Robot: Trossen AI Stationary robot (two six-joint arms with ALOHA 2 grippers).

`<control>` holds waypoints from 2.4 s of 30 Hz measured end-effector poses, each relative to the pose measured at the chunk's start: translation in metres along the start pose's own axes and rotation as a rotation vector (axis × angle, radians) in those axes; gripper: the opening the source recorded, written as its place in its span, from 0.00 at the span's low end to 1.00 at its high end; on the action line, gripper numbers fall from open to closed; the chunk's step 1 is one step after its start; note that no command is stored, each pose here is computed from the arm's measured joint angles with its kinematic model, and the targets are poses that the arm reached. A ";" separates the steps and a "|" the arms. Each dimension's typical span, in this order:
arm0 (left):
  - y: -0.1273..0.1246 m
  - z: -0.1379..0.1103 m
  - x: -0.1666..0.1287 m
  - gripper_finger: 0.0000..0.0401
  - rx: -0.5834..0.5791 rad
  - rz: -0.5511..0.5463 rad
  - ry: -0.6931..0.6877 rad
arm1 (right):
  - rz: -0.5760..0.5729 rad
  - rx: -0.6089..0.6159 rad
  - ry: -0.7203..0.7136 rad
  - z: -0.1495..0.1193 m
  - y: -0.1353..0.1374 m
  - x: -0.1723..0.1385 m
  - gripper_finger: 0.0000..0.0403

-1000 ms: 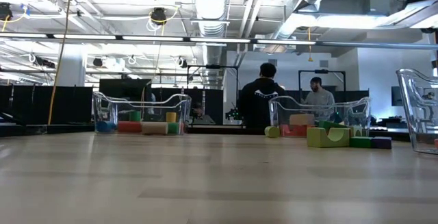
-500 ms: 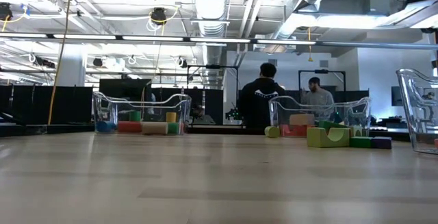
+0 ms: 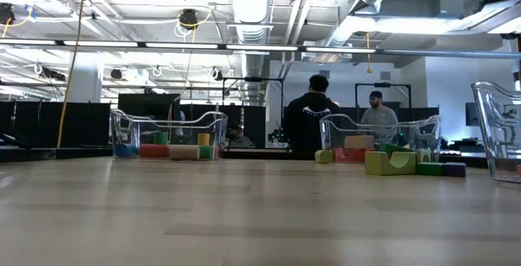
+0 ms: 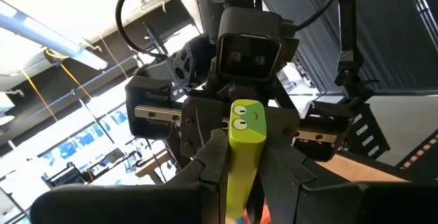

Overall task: Sort blocks by size
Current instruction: Put the light green rectangular block into the bottom transparent bin

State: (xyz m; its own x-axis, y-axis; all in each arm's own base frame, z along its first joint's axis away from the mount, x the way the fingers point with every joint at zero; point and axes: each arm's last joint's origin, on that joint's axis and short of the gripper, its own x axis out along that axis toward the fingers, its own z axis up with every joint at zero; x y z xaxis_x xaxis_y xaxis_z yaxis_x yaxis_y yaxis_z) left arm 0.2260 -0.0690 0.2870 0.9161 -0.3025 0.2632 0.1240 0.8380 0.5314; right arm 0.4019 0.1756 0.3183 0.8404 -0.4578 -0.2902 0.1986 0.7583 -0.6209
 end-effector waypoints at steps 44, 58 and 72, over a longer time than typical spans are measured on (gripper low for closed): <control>-0.025 -0.040 -0.014 0.57 -0.141 -0.202 0.375 | 0.360 0.375 1.068 -0.078 0.009 -0.157 0.25; -0.029 -0.045 -0.017 0.57 -0.159 -0.232 0.437 | 0.241 0.486 1.350 -0.115 0.038 -0.192 0.25; -0.030 -0.046 -0.018 0.57 -0.119 -0.247 0.441 | 0.130 0.474 1.396 -0.143 0.053 -0.209 0.25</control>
State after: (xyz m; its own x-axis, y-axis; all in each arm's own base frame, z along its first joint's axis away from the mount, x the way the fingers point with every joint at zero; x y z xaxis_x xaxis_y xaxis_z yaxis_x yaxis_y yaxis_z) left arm 0.2235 -0.0678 0.2299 0.9246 -0.2989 -0.2361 0.3755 0.8195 0.4330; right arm 0.1644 0.2453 0.2416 -0.2345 -0.2336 -0.9436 0.5346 0.7797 -0.3259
